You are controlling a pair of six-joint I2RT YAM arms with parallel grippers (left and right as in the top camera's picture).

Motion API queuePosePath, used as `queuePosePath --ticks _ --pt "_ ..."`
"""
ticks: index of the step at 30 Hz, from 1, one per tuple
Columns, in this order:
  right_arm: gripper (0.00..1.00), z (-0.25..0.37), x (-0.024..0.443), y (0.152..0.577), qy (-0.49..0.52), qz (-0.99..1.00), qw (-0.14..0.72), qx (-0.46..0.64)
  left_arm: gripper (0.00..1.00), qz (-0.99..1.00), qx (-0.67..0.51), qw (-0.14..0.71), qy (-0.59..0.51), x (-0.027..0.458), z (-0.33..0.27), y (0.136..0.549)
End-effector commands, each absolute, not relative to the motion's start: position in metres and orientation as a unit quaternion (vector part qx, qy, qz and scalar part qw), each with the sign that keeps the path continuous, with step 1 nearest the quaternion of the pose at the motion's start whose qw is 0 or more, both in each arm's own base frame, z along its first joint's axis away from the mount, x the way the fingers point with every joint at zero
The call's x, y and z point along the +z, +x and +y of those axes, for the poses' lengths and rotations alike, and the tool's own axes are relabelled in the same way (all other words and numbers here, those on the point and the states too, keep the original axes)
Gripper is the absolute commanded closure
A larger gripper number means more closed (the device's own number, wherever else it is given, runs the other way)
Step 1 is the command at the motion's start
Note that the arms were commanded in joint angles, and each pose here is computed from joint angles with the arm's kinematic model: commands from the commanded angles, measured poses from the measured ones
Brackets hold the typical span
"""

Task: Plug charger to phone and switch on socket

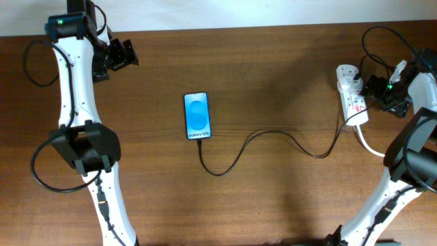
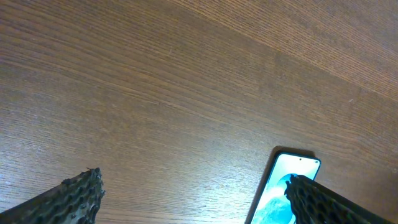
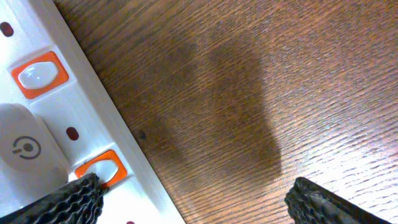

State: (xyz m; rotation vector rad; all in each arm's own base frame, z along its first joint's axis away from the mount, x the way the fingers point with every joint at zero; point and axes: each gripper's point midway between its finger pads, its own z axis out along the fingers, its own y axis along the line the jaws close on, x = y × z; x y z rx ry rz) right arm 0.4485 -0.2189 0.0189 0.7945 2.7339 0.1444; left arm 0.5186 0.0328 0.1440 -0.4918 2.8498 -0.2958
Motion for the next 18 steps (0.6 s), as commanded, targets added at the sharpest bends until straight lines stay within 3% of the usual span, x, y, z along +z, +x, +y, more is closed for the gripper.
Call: queuePosePath --ticks 1,18 --pt "0.01 -0.201 -0.002 0.449 0.278 0.952 0.121 0.042 0.01 0.973 -0.100 0.122 -0.171 0.147 0.034 0.520" --pt "0.01 -0.192 -0.002 0.447 0.272 0.953 0.115 0.062 0.01 0.972 -0.100 0.122 -0.171 0.147 0.034 0.520"
